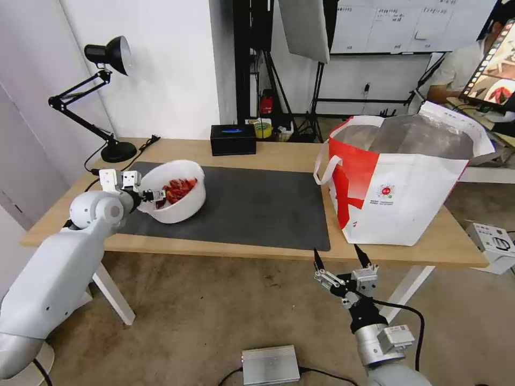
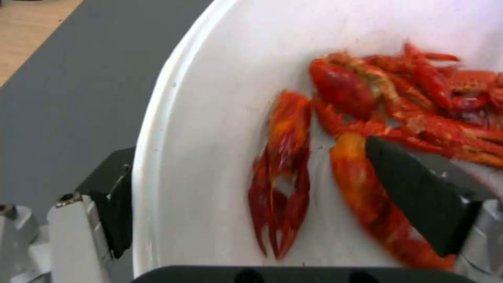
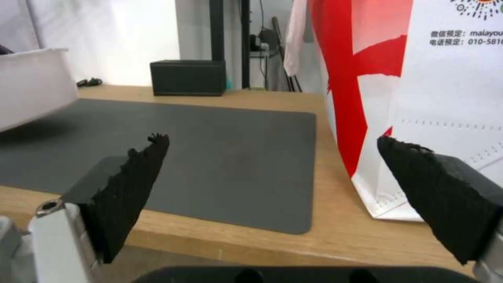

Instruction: Pick up the trash from the table and place it into the takeout bag.

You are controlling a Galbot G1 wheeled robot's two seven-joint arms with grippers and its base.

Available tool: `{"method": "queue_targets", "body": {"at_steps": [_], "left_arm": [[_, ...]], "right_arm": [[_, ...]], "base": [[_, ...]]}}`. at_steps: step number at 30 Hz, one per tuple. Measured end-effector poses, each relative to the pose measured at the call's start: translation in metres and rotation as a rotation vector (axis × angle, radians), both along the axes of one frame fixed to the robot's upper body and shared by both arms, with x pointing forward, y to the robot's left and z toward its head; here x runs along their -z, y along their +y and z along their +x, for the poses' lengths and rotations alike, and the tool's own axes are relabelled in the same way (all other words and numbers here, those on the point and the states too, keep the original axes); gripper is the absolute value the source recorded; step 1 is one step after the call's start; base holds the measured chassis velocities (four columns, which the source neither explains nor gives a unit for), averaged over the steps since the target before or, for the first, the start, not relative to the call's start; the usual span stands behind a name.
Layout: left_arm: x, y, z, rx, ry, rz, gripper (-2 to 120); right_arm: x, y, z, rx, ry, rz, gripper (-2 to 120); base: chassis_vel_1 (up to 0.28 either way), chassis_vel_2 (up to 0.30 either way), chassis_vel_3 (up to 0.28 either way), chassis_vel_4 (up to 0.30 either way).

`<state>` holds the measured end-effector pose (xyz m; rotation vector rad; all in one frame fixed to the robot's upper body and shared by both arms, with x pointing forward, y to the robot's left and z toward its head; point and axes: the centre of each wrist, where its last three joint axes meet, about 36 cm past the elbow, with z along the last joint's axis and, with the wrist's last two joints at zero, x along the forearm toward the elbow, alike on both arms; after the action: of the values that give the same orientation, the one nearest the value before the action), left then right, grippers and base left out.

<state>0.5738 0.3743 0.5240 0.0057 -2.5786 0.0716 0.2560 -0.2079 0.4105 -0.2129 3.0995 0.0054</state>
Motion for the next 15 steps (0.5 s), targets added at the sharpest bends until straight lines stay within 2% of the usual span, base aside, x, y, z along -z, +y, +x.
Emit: {"method": "queue_targets", "body": {"at_steps": [2,4,5,9,10,12,14,15], "left_arm": [[0.0000,-0.0004,0.0001,0.001,-0.001,-0.001,88],[0.0008,-0.0019,0.0001,0.004,-0.002,-0.004,79],[0.0008,-0.0019,0.0001,0.004,-0.002,-0.004,79],[0.0059,-0.0061,-0.0002,0.015,0.005,-0.004,60],[0.0059,-0.0061,-0.0002,0.015,0.005,-0.004,60],[0.0074,-0.0069,-0.0008,0.022,0.002,-0.003,51],[0.0076,-0.0071,-0.0010,0.023,0.001,-0.003,50],[0.0079,-0.0079,-0.0016,0.026,-0.002,-0.003,39]], "right_arm": [[0.0000,0.0000,0.0000,0.000,0.000,0.000,99],[0.0000,0.0000,0.0000,0.000,0.000,0.000,99],[0.0000,0.0000,0.0000,0.000,0.000,0.000,99],[0.0000,0.0000,0.0000,0.000,0.000,0.000,99],[0.0000,0.0000,0.0000,0.000,0.000,0.000,99],[0.0000,0.0000,0.0000,0.000,0.000,0.000,99],[0.0000,0.0000,0.0000,0.000,0.000,0.000,99],[0.0000,0.0000,0.0000,0.000,0.000,0.000,99]], "base": [[0.000,0.000,0.000,0.000],[0.000,0.000,0.000,0.000],[0.000,0.000,0.000,0.000],[0.000,0.000,0.000,0.000],[0.000,0.000,0.000,0.000],[0.000,0.000,0.000,0.000],[0.000,0.000,0.000,0.000],[0.000,0.000,0.000,0.000]]}}
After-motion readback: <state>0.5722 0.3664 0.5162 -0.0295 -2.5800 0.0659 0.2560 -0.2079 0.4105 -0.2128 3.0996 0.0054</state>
